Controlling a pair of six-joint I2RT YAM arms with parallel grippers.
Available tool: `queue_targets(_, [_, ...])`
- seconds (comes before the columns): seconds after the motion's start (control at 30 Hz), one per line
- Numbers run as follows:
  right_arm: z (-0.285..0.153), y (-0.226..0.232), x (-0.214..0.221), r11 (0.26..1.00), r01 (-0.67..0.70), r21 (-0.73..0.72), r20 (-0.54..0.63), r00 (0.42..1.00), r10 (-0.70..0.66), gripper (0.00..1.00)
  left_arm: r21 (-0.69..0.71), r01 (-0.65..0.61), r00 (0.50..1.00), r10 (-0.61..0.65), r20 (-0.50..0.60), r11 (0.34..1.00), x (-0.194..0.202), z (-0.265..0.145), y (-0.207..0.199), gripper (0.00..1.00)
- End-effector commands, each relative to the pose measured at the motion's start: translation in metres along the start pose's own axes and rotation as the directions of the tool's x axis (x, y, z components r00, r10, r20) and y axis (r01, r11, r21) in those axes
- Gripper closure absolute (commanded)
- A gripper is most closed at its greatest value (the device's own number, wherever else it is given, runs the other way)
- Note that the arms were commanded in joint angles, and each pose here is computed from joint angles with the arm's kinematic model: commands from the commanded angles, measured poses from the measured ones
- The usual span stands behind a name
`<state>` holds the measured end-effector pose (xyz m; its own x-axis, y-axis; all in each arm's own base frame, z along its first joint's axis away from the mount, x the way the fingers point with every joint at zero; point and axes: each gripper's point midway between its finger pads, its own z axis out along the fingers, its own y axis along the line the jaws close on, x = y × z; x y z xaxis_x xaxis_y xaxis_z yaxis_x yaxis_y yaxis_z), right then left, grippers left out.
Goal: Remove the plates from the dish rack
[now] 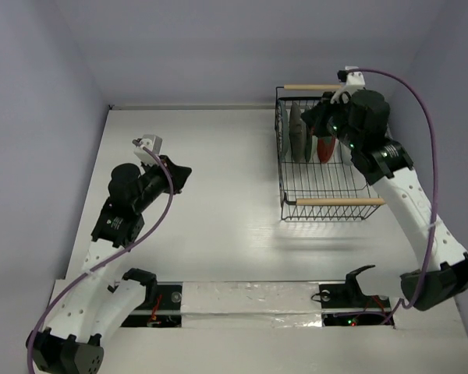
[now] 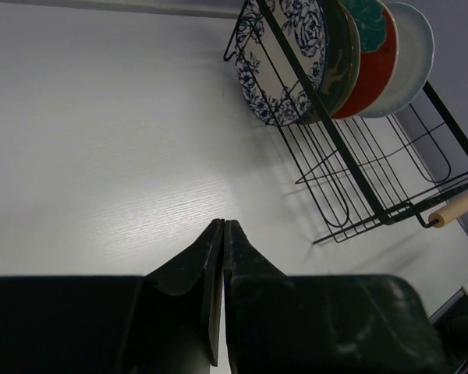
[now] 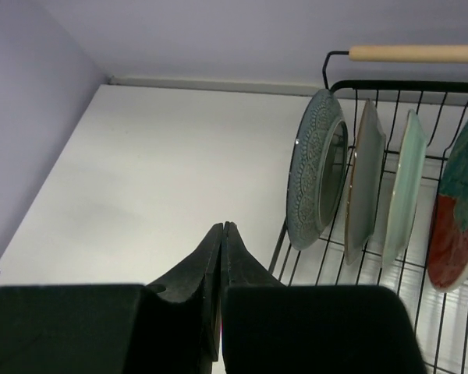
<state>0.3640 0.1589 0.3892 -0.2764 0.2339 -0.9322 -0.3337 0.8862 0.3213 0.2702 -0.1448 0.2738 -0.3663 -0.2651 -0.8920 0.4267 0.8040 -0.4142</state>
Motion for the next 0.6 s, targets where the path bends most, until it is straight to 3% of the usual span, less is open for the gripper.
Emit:
queue_targets(0.0, [0.013, -0.021, -0.011, 0.986, 0.063, 0.154, -0.015, 0.998, -0.061, 1.00, -0.022, -0.032, 0.996, 0.033, 0.085, 0.999, -0.022, -0.003, 0.000, 1.00])
queue_targets(0.03, [0.025, -0.030, -0.001, 0.979, 0.084, 0.187, -0.059, 0.995, -0.074, 1.00, -0.027, -0.034, 0.996, 0.036, 0.085, 0.999, -0.020, -0.004, 0.001, 1.00])
queue_targets(0.07, [0.028, -0.036, -0.009, 0.969, 0.101, 0.226, -0.051, 0.994, -0.092, 0.90, -0.033, -0.036, 0.995, 0.039, 0.092, 0.999, -0.020, -0.005, 0.002, 0.96])
queue_targets(0.13, [0.038, -0.043, -0.006, 0.959, 0.120, 0.256, -0.081, 0.991, -0.103, 0.76, -0.042, -0.038, 0.994, 0.042, 0.097, 0.998, -0.020, -0.006, 0.004, 0.82])
queue_targets(0.17, [0.050, -0.044, 0.005, 0.957, 0.136, 0.257, -0.124, 0.987, -0.107, 0.61, -0.053, -0.037, 0.994, 0.042, 0.098, 0.998, -0.019, -0.007, 0.006, 0.75])
queue_targets(0.2, [0.054, -0.042, -0.001, 0.957, 0.138, 0.256, -0.115, 0.987, -0.112, 0.55, -0.062, -0.037, 0.994, 0.043, 0.101, 0.997, -0.020, -0.008, 0.008, 0.64])
queue_targets(0.27, [0.071, -0.044, 0.014, 0.952, 0.161, 0.262, -0.166, 0.979, -0.120, 0.45, -0.083, -0.035, 0.993, 0.043, 0.105, 0.996, -0.020, -0.008, 0.012, 0.57])
queue_targets(0.57, [0.117, -0.052, 0.046, 0.924, 0.216, 0.315, -0.272, 0.953, -0.130, 0.40, -0.091, -0.033, 0.995, 0.041, 0.088, 0.995, -0.016, -0.008, 0.014, 0.51])
